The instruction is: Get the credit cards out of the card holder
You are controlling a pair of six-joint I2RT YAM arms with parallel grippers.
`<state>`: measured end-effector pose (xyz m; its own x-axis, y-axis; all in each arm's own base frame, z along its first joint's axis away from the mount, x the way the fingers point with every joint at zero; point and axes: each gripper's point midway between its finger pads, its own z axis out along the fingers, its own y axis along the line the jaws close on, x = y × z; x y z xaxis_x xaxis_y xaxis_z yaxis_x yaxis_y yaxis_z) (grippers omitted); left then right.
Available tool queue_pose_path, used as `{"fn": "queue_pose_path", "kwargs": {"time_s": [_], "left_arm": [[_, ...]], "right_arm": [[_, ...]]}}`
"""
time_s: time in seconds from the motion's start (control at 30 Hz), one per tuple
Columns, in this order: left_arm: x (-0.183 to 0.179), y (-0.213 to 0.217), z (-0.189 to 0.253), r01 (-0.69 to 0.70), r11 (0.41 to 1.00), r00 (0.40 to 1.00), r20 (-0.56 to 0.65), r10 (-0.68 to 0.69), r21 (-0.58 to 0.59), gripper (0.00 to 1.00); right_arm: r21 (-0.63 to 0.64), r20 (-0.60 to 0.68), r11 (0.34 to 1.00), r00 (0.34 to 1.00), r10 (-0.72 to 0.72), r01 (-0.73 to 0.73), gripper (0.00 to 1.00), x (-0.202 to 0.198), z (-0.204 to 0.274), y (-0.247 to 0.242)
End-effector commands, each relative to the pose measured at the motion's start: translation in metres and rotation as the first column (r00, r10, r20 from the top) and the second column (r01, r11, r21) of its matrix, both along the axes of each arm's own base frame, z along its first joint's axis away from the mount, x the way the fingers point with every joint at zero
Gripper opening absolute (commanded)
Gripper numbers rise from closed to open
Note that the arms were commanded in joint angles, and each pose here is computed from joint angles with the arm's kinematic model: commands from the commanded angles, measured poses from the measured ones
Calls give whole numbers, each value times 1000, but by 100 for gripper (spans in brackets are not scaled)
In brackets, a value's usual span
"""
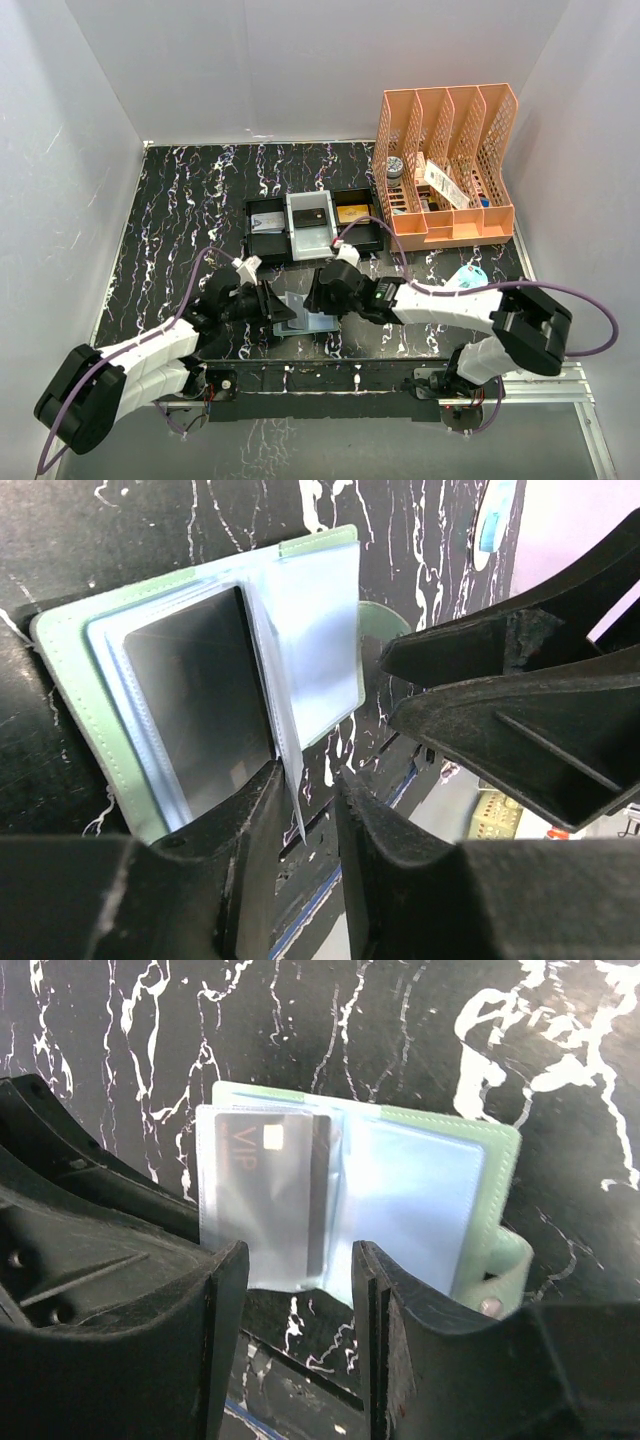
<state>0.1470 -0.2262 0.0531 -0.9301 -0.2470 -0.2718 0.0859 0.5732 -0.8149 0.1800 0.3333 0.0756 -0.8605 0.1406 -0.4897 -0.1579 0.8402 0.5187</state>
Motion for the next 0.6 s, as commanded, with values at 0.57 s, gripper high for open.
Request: {"fn": "queue_pose_path", "kwargs": {"time_s": [0.57], "left_arm": [[4, -65, 18, 160, 986, 985, 62, -163, 53, 63]], "right_arm": [[241, 106, 936, 952, -287, 255, 54, 11, 51, -66]]}}
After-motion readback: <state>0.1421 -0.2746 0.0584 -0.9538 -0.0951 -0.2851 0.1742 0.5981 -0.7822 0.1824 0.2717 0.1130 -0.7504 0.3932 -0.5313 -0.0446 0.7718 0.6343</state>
